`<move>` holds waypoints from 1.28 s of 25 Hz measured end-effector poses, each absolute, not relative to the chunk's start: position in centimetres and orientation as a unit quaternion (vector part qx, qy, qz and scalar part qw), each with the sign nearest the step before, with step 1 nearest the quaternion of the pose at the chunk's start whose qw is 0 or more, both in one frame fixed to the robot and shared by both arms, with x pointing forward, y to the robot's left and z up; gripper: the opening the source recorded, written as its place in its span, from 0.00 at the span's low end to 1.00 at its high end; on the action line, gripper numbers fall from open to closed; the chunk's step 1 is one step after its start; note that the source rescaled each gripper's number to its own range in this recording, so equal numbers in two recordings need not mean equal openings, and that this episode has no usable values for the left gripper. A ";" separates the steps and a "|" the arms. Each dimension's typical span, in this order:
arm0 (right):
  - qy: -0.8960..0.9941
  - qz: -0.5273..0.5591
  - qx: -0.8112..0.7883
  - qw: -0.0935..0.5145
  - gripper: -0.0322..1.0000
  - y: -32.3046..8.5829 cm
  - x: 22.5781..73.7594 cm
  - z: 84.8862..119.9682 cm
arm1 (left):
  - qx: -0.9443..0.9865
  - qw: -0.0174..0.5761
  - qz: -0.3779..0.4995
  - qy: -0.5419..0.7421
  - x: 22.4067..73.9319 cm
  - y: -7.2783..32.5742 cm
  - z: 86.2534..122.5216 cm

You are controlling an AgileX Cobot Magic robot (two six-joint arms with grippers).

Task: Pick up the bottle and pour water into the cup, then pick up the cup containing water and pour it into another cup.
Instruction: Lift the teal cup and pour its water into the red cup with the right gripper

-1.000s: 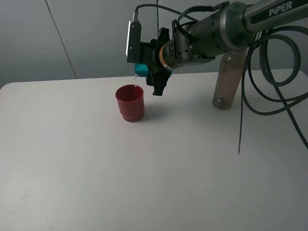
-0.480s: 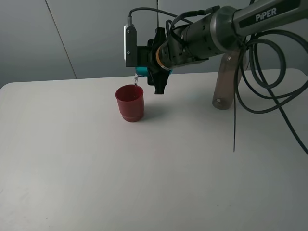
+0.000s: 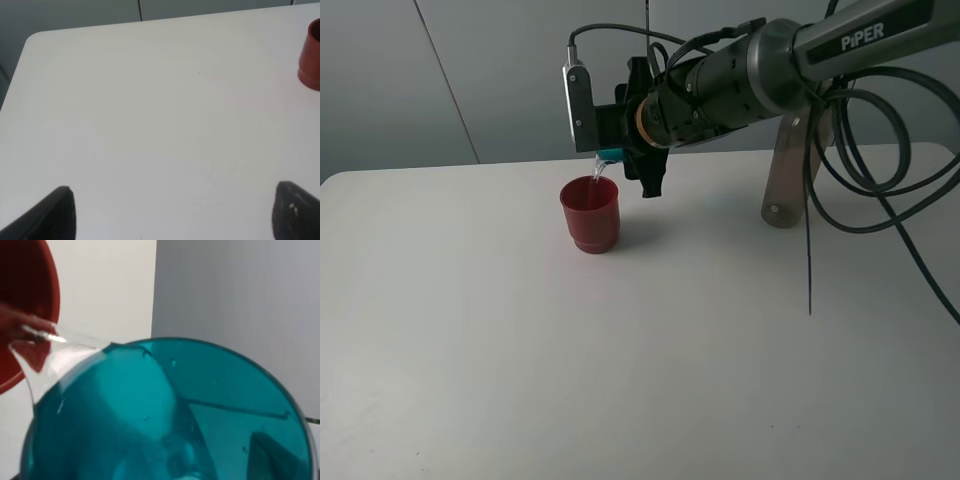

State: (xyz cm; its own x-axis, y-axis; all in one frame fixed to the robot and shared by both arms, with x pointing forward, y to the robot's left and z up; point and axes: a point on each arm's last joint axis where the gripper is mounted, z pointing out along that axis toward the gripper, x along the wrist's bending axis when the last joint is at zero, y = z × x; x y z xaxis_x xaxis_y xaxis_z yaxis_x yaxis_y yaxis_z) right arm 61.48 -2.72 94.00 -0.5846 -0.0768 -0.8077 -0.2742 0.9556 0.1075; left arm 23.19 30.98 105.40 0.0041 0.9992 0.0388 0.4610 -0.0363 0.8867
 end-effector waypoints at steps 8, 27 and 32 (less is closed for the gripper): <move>0.873 0.088 -0.126 0.462 0.11 -2.6 61.5 94.2 | 0.613 0.356 0.378 0.596 23.2 31.0 105.4; 0.850 0.058 -0.177 0.492 0.11 -0.9 60.5 94.8 | 0.614 0.355 0.379 0.594 23.2 31.0 105.4; 0.845 0.052 -0.187 0.498 0.11 -0.5 60.2 94.9 | 0.614 0.355 0.379 0.594 23.2 31.0 105.4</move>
